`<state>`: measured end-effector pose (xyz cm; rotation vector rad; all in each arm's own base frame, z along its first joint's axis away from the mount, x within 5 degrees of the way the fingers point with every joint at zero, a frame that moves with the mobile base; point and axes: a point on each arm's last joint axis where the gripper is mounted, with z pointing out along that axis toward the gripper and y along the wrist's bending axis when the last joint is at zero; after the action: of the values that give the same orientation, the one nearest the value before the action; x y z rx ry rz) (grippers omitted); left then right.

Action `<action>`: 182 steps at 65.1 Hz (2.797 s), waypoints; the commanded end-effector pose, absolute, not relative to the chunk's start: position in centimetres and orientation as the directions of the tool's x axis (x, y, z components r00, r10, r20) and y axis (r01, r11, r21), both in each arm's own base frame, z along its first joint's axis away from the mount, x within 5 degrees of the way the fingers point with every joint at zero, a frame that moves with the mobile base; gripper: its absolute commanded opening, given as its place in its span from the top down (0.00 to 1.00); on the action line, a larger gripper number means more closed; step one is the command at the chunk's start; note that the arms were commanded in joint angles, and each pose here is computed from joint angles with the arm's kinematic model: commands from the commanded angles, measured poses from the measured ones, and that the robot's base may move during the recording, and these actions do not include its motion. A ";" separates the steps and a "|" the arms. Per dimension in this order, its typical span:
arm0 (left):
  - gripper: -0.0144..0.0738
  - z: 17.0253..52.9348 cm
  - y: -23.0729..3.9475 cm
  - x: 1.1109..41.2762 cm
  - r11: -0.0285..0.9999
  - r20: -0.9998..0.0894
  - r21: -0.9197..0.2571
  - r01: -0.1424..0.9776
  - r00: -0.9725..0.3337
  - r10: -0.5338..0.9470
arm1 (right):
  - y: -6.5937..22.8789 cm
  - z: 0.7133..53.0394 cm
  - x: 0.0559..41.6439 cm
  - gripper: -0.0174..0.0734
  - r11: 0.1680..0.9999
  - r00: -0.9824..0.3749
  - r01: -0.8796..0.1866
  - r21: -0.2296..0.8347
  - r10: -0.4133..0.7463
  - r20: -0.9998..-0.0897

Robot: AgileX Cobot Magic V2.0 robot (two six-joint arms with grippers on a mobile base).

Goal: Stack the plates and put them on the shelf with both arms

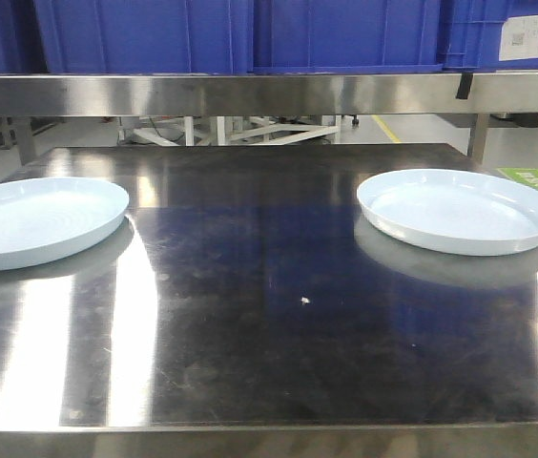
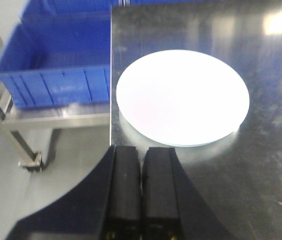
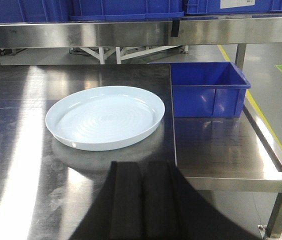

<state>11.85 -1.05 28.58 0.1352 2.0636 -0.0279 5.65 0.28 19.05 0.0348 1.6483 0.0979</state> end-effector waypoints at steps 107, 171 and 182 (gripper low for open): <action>0.37 26.3 2.0 36.0 0.949 -0.455 -0.268 -0.167 -0.846 -0.278 | 0.2 19.9 5.6 0.75 0.997 0.021 -0.034 0.075 0.076 -0.997; 0.53 22.4 0.8 37.6 0.950 -0.377 -0.266 -0.165 -0.889 -0.261 | 0.2 19.9 5.6 0.75 0.997 0.021 -0.034 0.075 0.076 -0.997; 0.53 22.3 0.8 37.5 0.950 -0.367 -0.266 -0.166 -0.894 -0.259 | 0.2 19.9 5.6 0.75 0.997 0.021 -0.034 0.075 0.076 -0.997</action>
<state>37.34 1.01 19.93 -0.2995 2.7820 -0.2986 5.65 0.28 19.05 0.0348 1.6483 0.0979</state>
